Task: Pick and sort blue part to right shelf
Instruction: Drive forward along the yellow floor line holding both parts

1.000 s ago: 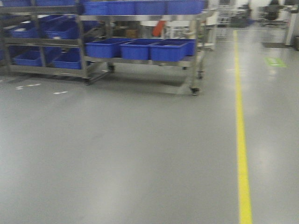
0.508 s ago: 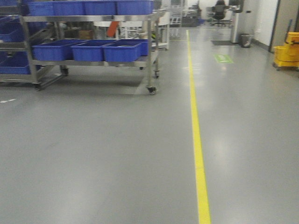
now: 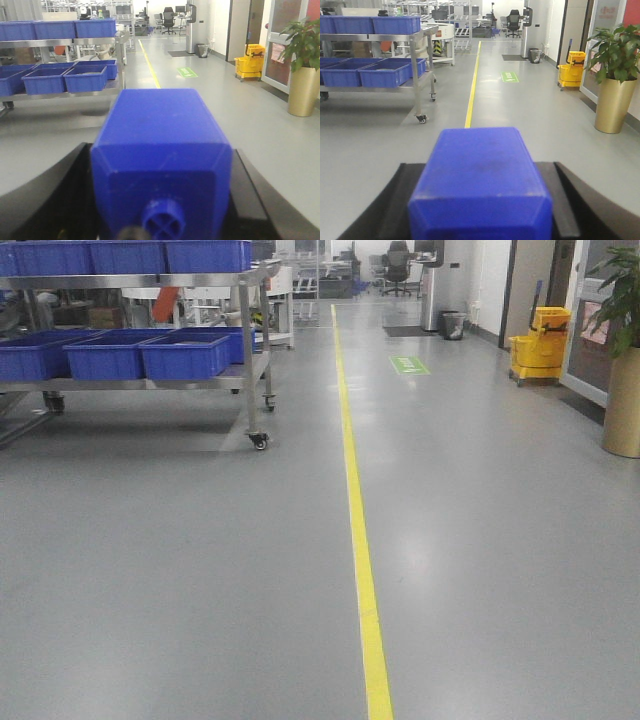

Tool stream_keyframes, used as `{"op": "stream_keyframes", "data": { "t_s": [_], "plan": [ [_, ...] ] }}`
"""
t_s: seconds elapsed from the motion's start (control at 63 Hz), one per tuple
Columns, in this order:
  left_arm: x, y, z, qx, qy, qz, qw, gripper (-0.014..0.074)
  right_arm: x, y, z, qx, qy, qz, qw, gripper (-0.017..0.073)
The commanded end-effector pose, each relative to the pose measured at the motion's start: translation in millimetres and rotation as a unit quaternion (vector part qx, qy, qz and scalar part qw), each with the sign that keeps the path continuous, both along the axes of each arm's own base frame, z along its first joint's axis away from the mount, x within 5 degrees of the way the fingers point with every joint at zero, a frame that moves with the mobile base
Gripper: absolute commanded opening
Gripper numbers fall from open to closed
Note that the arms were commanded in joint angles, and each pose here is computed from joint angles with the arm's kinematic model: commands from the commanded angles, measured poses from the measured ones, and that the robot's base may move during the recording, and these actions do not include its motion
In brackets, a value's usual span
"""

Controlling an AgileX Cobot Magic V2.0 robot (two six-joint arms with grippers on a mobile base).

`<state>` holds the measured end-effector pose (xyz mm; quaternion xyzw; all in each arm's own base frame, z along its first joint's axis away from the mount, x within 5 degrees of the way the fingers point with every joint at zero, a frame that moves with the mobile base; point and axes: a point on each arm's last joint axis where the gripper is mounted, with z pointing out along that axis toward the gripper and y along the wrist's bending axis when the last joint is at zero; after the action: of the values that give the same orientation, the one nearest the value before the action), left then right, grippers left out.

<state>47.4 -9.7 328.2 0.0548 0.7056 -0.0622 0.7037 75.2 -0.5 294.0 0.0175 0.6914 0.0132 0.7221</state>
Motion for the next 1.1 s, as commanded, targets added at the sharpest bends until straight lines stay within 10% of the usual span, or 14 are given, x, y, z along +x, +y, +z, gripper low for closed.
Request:
{"op": "stream_keyframes", "data": {
  "t_s": [0.0,1.079],
  "plan": [
    [-1.6,1.1,17.5,-0.009,-0.054,0.005,0.998,0.0384,-1.4,-0.7,18.2,-0.003,-0.057,-0.005,0.998,0.0435],
    [-1.6,1.1,17.5,-0.009,-0.054,0.005,0.998,0.0384,-1.4,-0.7,18.2,-0.003,-0.057,-0.005,0.998,0.0435]
  ]
}}
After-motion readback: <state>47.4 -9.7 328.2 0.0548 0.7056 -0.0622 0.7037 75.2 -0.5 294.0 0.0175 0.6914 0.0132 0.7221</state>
